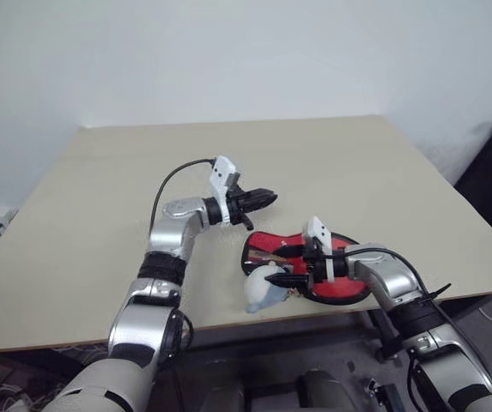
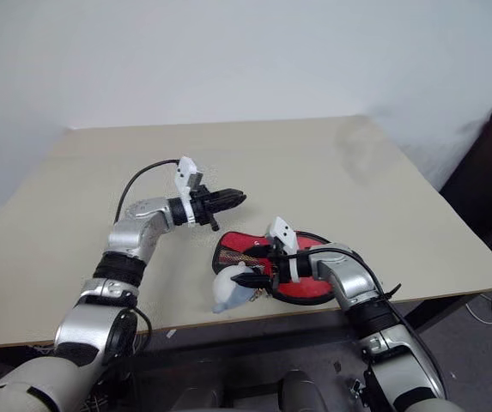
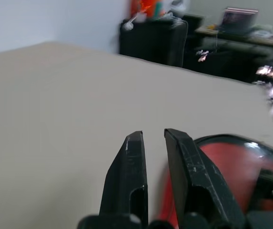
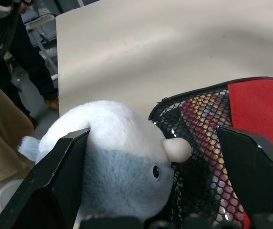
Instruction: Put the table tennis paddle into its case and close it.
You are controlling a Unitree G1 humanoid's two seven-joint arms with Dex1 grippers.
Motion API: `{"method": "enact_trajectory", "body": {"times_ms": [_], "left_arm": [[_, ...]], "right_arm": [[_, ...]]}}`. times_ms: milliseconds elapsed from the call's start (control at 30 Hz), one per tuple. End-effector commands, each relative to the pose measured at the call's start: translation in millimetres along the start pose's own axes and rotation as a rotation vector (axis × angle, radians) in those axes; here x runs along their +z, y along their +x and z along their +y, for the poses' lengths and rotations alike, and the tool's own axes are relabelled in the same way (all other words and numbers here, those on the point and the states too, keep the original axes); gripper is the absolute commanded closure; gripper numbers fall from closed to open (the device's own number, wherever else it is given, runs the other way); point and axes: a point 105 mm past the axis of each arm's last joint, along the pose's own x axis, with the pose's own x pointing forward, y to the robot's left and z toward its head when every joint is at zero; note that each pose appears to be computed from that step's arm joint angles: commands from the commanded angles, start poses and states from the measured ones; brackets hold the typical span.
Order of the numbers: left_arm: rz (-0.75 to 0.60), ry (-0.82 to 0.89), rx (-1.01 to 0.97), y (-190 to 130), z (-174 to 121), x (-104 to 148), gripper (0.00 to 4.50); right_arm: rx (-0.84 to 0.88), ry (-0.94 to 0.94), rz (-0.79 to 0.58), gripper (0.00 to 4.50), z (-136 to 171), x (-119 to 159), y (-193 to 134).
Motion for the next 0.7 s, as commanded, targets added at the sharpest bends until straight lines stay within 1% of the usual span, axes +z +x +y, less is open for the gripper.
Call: {"method": "enact_trajectory", "body": {"times_ms": [33, 200, 333, 433, 600, 700], "left_arm": [[-0.006, 0.023, -0.147, -5, -27, 14, 3.84], [0.049, 0.024, -0.231, -16, -47, 10, 3.84], [0.120, 0.034, -0.319, -23, -67, -1, 3.84], [0.253, 0.068, -0.341, -33, -73, -25, 3.84], [0.370, 0.109, -0.375, -41, -78, -45, 3.84], [0.443, 0.160, -0.349, -42, -72, -58, 3.84]], "right_arm": [[-0.034, -0.030, 0.003, 0.08, -6, 4, -2], [-0.075, -0.043, 0.004, 0.08, -13, 5, -4], [-0.100, -0.049, -0.004, 0.08, -19, 7, -8], [-0.121, -0.057, -0.009, 0.08, -23, 9, -10], [-0.145, -0.063, -0.013, 0.08, -28, 10, -13], [-0.151, -0.066, -0.016, 0.08, -30, 11, -15]]}}
